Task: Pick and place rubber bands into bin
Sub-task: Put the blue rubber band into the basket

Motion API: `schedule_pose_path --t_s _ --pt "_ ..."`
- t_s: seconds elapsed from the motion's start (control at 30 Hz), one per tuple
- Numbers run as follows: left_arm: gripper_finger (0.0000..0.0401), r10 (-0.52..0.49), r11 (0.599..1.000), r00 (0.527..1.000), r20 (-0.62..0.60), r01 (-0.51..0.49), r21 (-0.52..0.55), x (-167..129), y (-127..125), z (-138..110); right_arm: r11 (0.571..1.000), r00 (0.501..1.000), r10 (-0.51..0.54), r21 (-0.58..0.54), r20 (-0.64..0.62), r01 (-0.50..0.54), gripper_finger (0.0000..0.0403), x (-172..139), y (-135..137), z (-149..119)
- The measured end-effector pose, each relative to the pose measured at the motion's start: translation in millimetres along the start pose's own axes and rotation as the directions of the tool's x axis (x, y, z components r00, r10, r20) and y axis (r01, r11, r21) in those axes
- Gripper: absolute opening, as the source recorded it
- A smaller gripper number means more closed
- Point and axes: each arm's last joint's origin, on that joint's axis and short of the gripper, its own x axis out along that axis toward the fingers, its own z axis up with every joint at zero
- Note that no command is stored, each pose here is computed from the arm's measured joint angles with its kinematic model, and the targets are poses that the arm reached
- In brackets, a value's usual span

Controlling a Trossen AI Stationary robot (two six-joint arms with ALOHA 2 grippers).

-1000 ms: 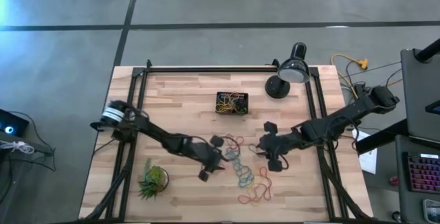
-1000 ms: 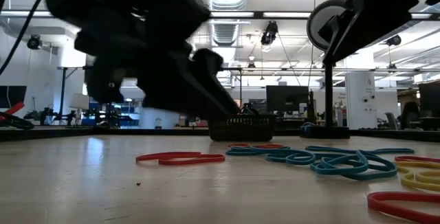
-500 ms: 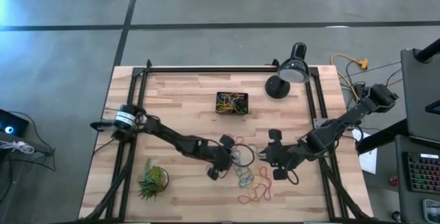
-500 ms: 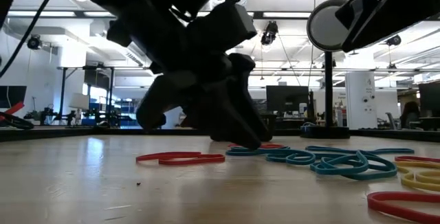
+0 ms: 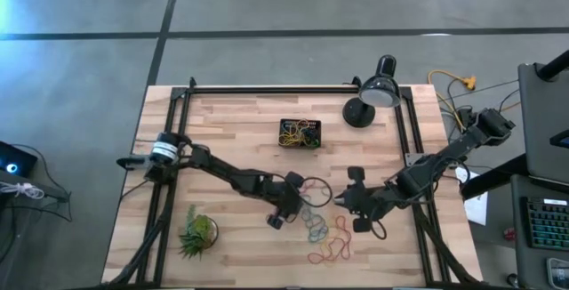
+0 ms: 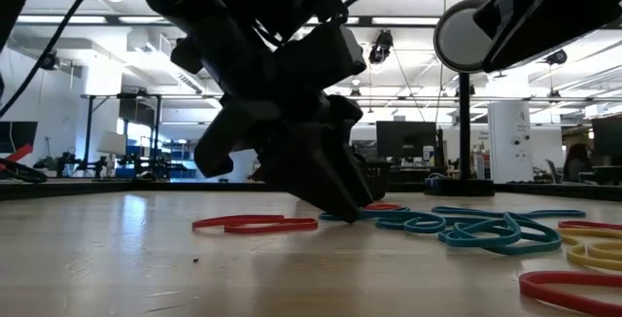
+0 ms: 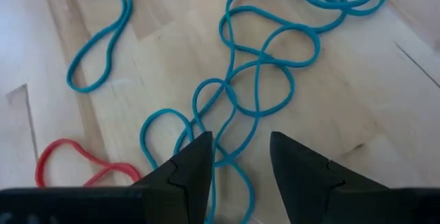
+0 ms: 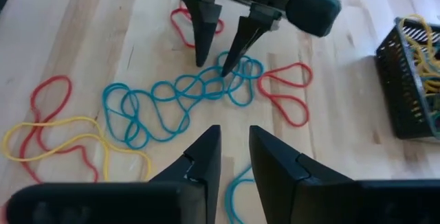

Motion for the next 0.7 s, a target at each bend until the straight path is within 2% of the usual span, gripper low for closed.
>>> schedule_pose_path --t_s 0.53,0.7 --pt "0.0131 -0.051 0.989 0.998 -0.021 0.048 -0.142 -0.7 14.5 -8.5 1.000 1.000 -0.023 -0.010 0.008 0.023 0.0063 0.1 -0.7 0.1" --pt "0.0095 -0.027 0.990 0.999 -0.031 0.023 -0.141 -0.7 15.0 -8.7 0.999 0.999 -0.034 -0.011 0.012 0.034 0.0065 0.2 -1.0 0.2"
